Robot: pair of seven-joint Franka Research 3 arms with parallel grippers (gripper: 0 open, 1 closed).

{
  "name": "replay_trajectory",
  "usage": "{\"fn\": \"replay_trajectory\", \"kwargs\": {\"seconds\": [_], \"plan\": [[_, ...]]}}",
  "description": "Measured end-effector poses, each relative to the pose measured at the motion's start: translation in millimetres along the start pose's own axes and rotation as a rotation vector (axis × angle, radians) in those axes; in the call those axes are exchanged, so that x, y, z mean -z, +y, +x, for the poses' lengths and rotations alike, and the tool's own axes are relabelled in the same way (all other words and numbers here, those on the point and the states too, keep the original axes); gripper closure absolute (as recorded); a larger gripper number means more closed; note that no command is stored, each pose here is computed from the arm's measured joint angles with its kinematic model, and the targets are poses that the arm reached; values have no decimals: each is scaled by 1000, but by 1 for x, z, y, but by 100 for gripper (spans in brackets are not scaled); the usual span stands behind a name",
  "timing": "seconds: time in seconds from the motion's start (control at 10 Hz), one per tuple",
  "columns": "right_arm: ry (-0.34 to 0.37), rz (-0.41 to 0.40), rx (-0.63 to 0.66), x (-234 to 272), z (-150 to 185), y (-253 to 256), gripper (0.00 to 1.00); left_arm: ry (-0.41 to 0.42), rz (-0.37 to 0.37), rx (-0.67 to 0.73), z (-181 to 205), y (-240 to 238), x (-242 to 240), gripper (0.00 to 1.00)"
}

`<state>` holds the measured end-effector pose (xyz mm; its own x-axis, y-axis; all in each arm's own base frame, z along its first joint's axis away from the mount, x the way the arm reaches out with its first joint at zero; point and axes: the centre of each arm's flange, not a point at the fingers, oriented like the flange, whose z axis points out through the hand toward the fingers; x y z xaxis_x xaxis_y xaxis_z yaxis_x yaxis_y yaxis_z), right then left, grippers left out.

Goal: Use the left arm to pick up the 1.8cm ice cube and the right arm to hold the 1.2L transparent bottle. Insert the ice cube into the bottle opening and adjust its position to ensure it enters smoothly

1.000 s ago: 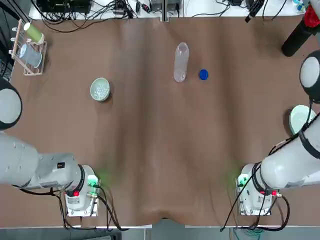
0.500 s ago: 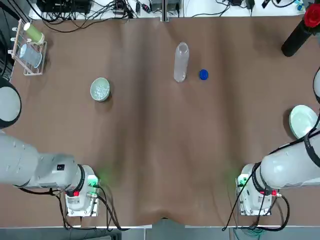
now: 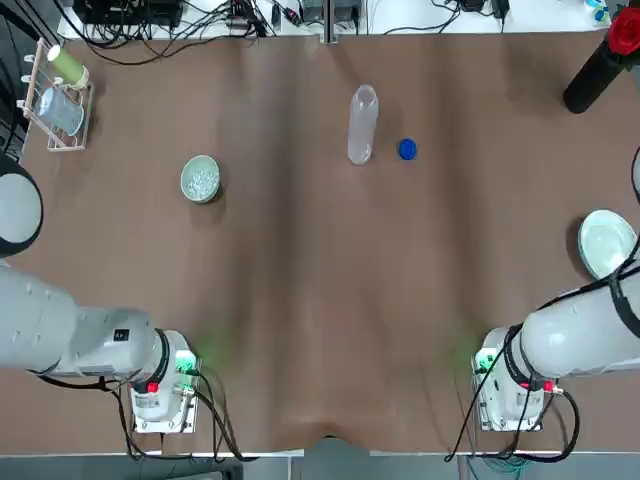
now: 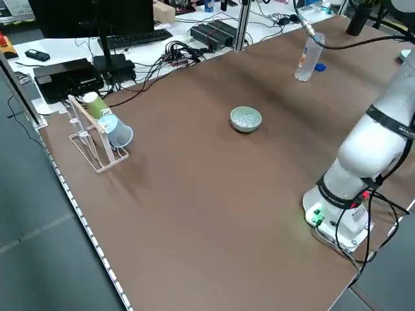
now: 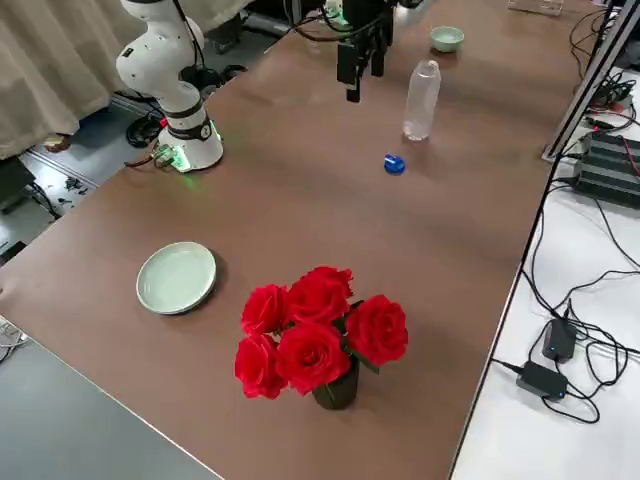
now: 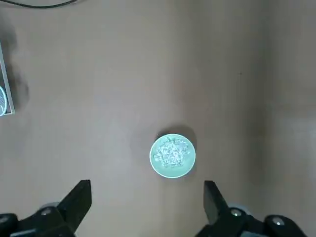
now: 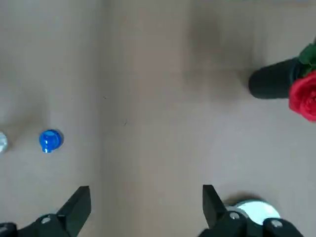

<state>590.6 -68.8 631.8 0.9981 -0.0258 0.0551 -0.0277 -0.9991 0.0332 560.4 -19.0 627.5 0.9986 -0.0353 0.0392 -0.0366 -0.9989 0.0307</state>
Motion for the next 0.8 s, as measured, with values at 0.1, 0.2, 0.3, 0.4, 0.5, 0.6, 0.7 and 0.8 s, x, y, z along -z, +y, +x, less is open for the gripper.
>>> {"fn": "replay_trajectory", "kwargs": {"seconds": [0.1,0.2,0.3,0.4,0.5,0.6,0.7,0.8], "plan": [[0,6,-9,0,0,-3,0,0,0,-2,0,1,0,0],[1,19,-11,0,1,-7,0,-1,0,-4,0,2,0,0],[2,30,-11,0,1,-8,0,-1,0,-4,0,2,0,0],[2,33,-12,0,1,-9,0,-1,0,-4,0,2,-1,0],[3,36,-12,0,1,-9,0,-1,0,-4,0,2,-1,0],[3,37,-11,0,1,-9,0,-1,0,-4,0,2,-1,0],[3,37,-11,0,1,-10,0,-1,0,-4,0,2,-1,0],[3,37,-10,0,1,-10,0,-1,0,-4,0,2,-1,0]]}}
